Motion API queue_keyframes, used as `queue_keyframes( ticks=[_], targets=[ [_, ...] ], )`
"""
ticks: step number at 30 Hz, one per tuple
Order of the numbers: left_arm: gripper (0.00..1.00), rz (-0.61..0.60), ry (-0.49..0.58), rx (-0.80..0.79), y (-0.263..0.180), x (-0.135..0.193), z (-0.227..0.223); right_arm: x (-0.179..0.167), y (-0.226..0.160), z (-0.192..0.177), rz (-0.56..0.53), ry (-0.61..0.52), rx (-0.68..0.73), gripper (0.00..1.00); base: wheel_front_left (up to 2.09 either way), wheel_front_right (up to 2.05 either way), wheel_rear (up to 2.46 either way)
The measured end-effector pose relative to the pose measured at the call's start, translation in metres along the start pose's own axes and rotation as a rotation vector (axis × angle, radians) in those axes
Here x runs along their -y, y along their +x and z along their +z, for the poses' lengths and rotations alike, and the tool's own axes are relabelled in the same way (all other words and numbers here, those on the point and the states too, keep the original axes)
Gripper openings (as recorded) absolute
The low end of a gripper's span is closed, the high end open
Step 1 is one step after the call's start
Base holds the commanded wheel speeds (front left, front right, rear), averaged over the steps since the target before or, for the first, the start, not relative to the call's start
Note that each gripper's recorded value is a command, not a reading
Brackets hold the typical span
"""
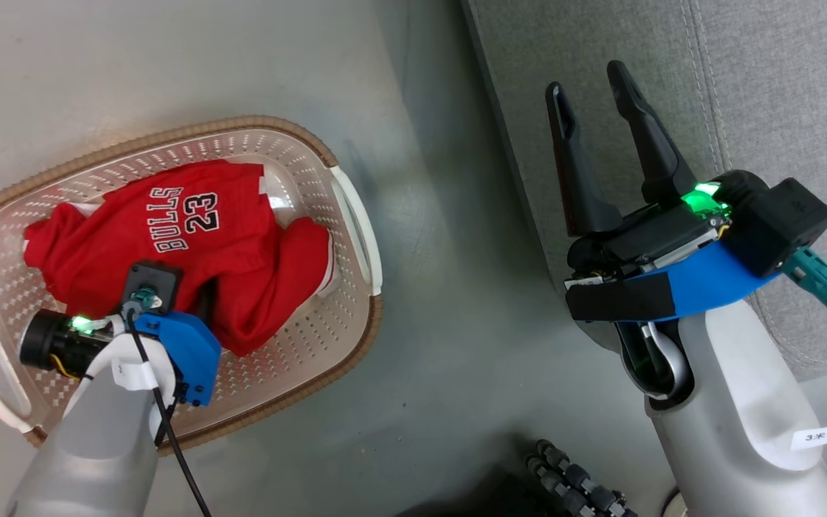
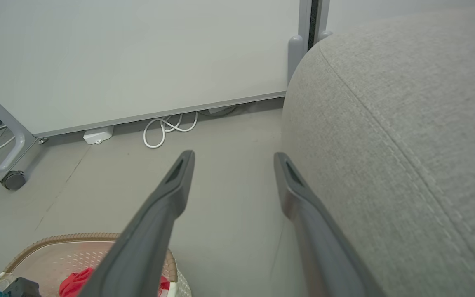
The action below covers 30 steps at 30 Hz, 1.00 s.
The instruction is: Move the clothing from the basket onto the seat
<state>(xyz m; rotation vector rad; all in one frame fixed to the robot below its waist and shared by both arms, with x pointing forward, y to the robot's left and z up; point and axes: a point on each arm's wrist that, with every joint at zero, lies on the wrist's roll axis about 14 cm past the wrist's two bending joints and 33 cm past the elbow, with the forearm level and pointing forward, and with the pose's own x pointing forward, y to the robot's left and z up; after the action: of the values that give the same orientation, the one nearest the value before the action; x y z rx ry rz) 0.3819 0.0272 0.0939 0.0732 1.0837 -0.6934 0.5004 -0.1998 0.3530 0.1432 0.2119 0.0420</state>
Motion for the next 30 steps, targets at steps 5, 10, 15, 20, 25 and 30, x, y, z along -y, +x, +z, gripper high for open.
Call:
queue_keyframes(
  ticks=[5,10,15,20,25,30],
  targets=[
    [1.00,0.021,0.002,-0.030,0.006,-0.006,-0.005,0.003,-0.001,-0.002,-0.007,0.001,-0.005,1.00,0.00,0.00,0.00],
    [0.00,0.025,-0.016,-0.025,0.008,-0.005,-0.003,0.003,-0.001,-0.002,-0.009,0.004,-0.007,1.00,0.00,0.00,0.00],
    [0.00,0.021,-0.017,-0.020,0.007,-0.002,-0.001,0.001,-0.001,-0.001,-0.002,0.005,-0.004,1.00,0.00,0.00,0.00],
    [0.00,0.022,-0.020,-0.015,0.006,-0.003,-0.001,0.000,-0.001,0.001,0.001,0.004,0.000,1.00,0.00,0.00,0.00],
    [0.00,0.025,-0.036,-0.018,0.003,-0.004,-0.002,-0.002,-0.001,0.000,0.005,0.003,-0.002,1.00,0.00,0.00,0.00],
    [0.00,0.026,-0.042,0.005,-0.005,-0.002,0.006,-0.005,-0.003,0.006,0.012,0.001,0.005,1.00,0.00,0.00,0.00]
  ],
)
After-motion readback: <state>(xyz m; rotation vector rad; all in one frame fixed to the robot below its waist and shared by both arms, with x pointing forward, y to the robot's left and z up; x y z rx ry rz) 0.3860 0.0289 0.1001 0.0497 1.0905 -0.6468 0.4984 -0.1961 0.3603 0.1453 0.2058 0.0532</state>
